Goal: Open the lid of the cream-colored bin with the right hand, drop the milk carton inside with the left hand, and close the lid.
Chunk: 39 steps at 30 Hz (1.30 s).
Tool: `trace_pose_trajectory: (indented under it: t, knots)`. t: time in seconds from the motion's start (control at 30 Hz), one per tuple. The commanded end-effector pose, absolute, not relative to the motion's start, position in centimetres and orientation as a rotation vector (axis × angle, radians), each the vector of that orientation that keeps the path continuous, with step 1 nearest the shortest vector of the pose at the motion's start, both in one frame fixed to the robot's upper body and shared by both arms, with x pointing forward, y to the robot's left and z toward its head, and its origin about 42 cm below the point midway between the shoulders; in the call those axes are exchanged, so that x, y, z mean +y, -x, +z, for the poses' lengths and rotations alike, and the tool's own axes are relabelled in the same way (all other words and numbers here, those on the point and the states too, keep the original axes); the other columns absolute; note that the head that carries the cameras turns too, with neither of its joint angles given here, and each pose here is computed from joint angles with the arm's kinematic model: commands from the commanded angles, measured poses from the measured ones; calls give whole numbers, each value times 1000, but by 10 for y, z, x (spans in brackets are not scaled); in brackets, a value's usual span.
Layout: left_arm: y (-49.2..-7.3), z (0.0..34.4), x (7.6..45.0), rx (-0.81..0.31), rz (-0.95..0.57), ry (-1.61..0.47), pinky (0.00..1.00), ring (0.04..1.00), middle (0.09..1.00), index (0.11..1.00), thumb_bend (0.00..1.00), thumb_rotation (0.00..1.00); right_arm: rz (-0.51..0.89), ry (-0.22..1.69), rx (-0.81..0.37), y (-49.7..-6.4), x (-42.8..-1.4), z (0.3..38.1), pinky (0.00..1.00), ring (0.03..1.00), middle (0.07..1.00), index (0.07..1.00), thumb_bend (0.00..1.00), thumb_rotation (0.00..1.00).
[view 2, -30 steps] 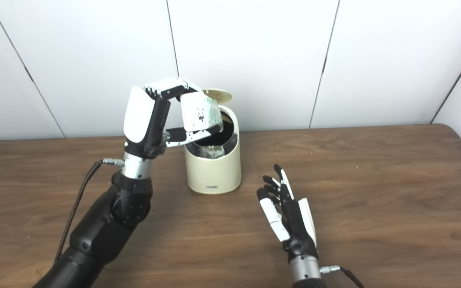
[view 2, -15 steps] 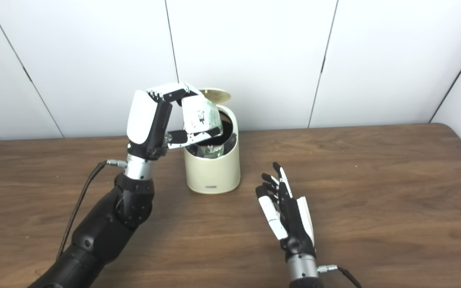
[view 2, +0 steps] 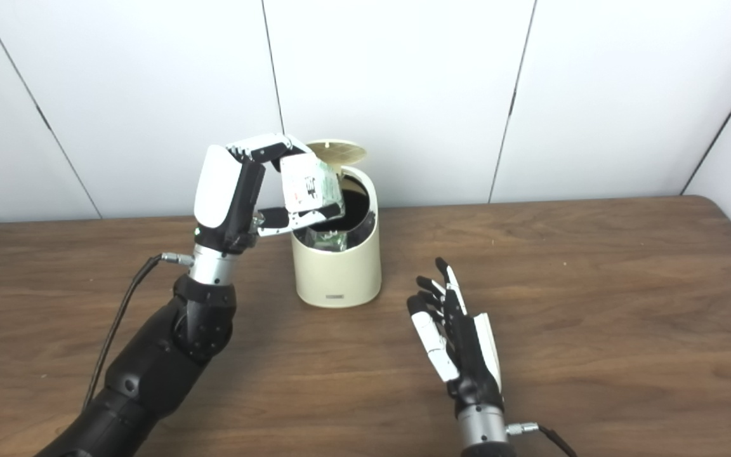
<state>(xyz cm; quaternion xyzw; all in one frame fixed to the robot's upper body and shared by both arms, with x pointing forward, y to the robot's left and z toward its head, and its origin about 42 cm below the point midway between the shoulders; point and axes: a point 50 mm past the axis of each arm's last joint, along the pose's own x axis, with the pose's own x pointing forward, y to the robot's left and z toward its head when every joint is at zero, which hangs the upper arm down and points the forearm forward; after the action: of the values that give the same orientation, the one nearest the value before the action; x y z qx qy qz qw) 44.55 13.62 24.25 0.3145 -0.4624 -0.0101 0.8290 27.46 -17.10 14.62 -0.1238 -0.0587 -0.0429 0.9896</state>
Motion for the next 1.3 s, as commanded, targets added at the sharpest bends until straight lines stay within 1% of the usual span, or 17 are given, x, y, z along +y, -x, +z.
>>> trace_pose_trajectory:
  t: [0.0, 0.23, 0.43, 0.57, 0.73, 0.77, 0.8, 0.83, 0.87, 0.9, 0.93, 0.97, 1.07, 1.17, 1.27]
  knots:
    - [-453, 267, 136, -1055, 0, -650, 370, 443, 486, 485, 479, 0, -102, 231, -190, -277, -168, 164, 756, 827, 854, 963, 511, 930]
    - [-458, 258, 140, -1011, -6, -663, 365, 440, 488, 489, 478, 0, -105, 236, -191, -276, -168, 163, 757, 827, 848, 961, 521, 935]
    - [-461, 253, 140, -1009, -1, -687, 362, 436, 490, 489, 478, 0, -106, 236, -198, -277, -168, 163, 756, 826, 845, 960, 534, 941]
    - [-460, 253, 139, -1004, 1, -678, 344, 409, 493, 516, 476, 0, -105, 235, -199, -277, -168, 164, 754, 823, 844, 961, 533, 942]
    - [-459, 255, 138, -981, -20, -645, 332, 417, 502, 528, 476, 0, -103, 230, -202, -278, -168, 163, 755, 820, 843, 965, 535, 940]
    - [-459, 255, 138, -979, -27, -642, 380, 410, 502, 525, 492, 0, -102, 229, -203, -278, -169, 163, 752, 817, 842, 966, 531, 939]
    - [-459, 255, 138, -978, -33, -642, 400, 410, 503, 523, 497, 0, -102, 231, -203, -278, -169, 163, 750, 815, 840, 966, 526, 938]
    - [-459, 255, 138, -978, -37, -646, 411, 444, 488, 517, 510, 0, -101, 232, -204, -278, -169, 163, 746, 813, 838, 966, 530, 939]
    - [-459, 255, 138, -980, -40, -649, 420, 467, 525, 501, 518, 33, -101, 231, -205, -278, -168, 164, 744, 811, 836, 967, 528, 941]
    - [-458, 255, 138, -980, -42, -650, 422, 473, 537, 533, 754, 31, -101, 230, -205, -278, -168, 164, 745, 809, 834, 966, 524, 935]
    - [-458, 256, 138, -980, -45, -650, 422, 475, 544, 551, 875, 47, -101, 229, -204, -278, -168, 164, 746, 808, 832, 965, 525, 934]
    - [-459, 256, 138, -979, -47, -650, 424, 478, 551, 564, 950, 71, -102, 230, -204, -278, -168, 165, 747, 808, 830, 964, 529, 936]
    - [-459, 256, 138, -972, -59, -655, 431, 485, 564, 579, 996, 112, -102, 231, -203, -278, -168, 164, 750, 810, 828, 965, 528, 942]
    - [-459, 258, 137, -970, -64, -652, 440, 489, 572, 588, 1000, 144, -102, 236, -203, -277, -168, 165, 747, 808, 825, 964, 519, 947]
    - [-459, 259, 137, -979, -55, -663, 441, 489, 571, 588, 1000, 153, -102, 234, -202, -277, -168, 165, 744, 804, 823, 963, 516, 941]
